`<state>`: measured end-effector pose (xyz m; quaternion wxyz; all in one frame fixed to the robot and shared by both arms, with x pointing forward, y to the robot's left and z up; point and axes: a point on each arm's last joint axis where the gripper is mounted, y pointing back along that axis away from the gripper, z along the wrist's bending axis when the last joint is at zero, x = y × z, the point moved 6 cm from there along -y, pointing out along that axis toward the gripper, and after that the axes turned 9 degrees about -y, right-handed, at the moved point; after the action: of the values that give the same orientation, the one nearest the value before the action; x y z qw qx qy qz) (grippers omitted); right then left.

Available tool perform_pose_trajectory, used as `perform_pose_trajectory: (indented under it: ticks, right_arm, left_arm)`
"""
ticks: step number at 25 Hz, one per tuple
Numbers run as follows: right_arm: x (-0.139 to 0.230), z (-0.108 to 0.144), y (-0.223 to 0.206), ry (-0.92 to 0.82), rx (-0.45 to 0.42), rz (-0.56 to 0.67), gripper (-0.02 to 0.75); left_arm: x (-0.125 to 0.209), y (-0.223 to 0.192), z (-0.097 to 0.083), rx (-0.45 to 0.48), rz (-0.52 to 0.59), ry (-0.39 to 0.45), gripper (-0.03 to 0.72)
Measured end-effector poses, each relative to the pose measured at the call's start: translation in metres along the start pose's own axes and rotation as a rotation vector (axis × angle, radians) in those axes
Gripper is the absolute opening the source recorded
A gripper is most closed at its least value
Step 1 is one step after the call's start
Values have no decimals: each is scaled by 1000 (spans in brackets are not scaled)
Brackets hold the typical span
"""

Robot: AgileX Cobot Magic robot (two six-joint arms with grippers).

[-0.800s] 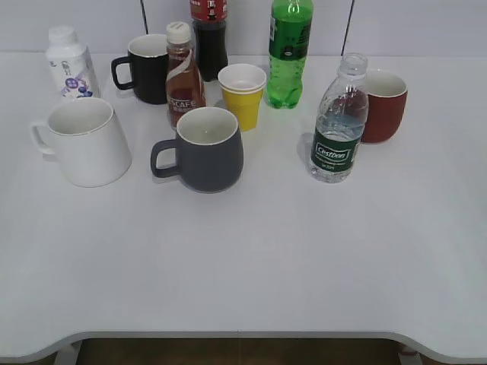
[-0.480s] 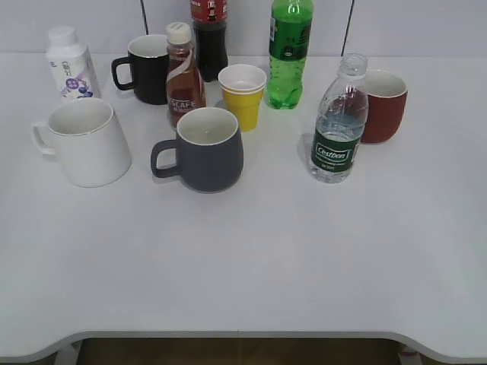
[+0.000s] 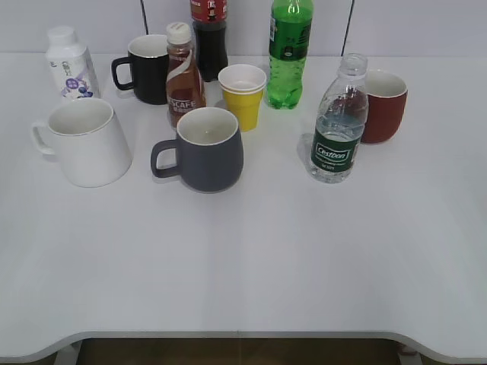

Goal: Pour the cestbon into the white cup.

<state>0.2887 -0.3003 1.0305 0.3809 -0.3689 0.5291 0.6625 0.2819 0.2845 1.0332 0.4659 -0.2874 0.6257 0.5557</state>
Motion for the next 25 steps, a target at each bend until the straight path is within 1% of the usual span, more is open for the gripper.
perform_pose_trajectory:
  ticks: [25]
  right_arm:
    - [0,1,0,-4,-6,2,521]
  left_arm:
    - [0,0,-1,5,-1,3,231]
